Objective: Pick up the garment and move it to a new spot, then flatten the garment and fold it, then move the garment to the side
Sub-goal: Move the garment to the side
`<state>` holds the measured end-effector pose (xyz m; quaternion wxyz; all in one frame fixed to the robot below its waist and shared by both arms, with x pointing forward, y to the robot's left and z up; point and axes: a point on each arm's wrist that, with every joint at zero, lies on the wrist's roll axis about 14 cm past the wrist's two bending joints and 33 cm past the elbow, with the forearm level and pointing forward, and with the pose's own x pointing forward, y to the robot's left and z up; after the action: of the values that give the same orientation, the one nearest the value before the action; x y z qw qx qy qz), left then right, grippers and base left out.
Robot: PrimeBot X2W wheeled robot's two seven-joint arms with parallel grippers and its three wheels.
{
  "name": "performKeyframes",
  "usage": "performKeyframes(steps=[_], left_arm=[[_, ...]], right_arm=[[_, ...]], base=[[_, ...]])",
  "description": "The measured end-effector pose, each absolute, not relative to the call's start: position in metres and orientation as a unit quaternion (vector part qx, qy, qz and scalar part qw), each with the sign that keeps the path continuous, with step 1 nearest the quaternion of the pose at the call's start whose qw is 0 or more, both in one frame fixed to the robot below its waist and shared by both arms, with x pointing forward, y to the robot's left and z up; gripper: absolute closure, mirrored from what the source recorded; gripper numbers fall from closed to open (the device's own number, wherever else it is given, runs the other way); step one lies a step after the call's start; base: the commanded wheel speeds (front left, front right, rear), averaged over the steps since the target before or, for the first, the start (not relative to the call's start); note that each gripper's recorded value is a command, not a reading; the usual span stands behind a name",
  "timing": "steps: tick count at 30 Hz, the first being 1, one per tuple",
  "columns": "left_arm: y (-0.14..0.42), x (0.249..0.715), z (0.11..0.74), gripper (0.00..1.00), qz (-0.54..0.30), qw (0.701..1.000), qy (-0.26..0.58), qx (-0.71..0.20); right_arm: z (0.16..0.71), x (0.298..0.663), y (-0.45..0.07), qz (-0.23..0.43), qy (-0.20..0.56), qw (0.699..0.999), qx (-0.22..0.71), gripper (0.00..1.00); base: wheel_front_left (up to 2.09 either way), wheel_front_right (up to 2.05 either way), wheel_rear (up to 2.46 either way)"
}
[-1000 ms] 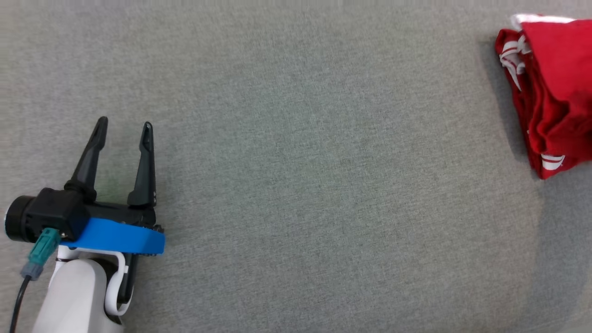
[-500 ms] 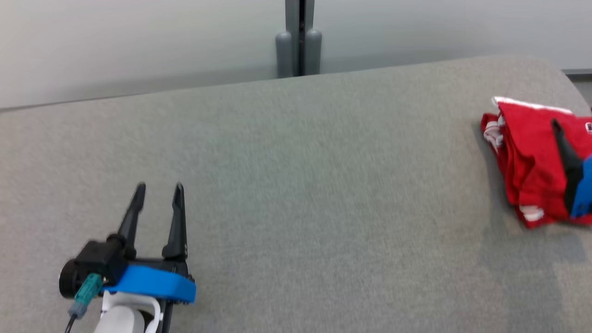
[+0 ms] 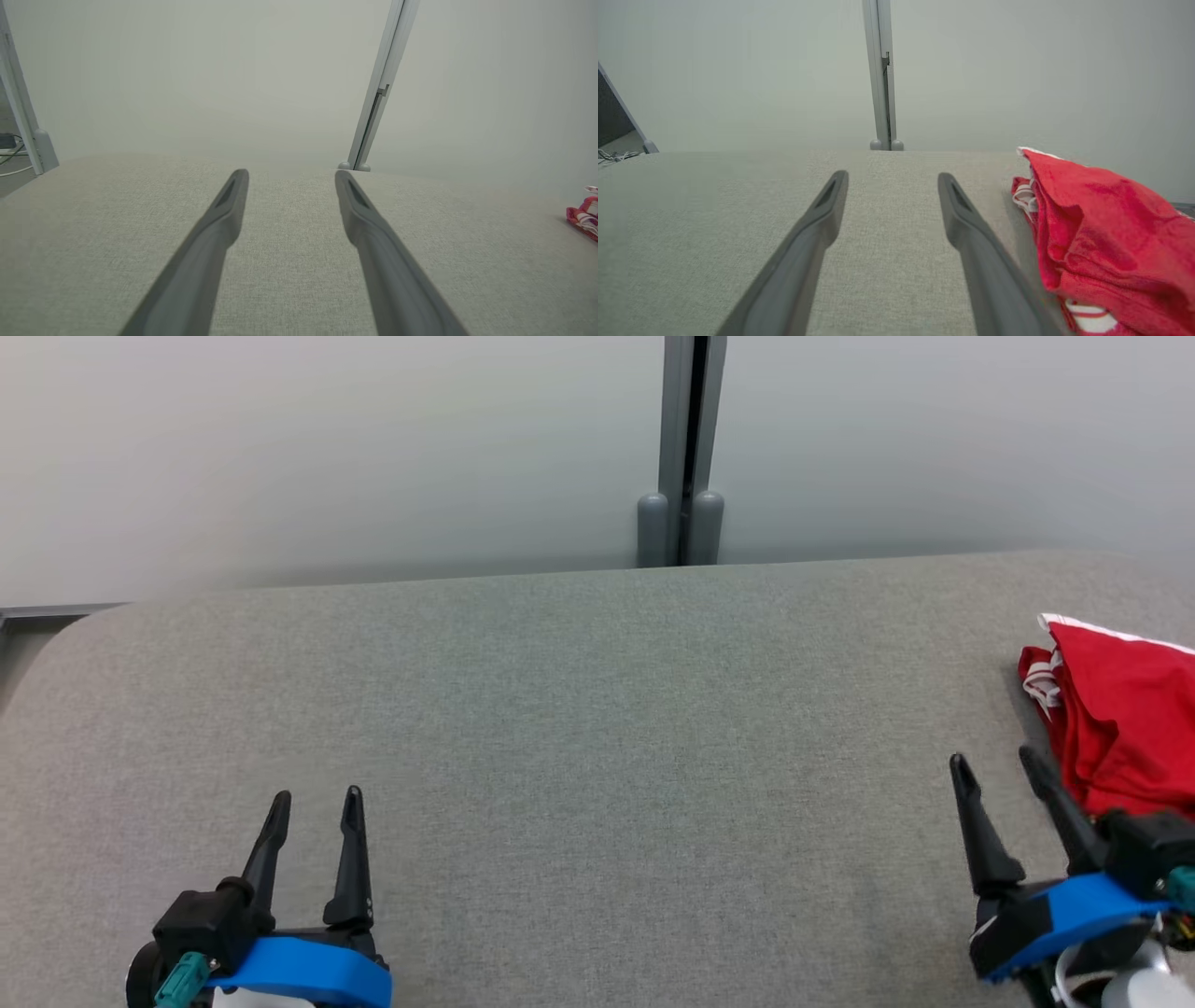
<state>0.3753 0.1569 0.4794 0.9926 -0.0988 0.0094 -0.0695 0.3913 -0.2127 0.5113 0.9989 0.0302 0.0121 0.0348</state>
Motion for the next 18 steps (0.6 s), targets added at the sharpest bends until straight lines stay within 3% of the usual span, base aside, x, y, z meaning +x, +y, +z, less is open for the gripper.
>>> performKeyframes(steps=[18], left_arm=[[0.167, 0.365, 0.473, 0.0, -0.046, 0.993, 0.016, -0.11]], right_arm=[[0.504, 0.371, -0.194, 0.035, 0.008, 0.998, 0.043, 0.0]], base=[[0.0, 0.0, 0.0]])
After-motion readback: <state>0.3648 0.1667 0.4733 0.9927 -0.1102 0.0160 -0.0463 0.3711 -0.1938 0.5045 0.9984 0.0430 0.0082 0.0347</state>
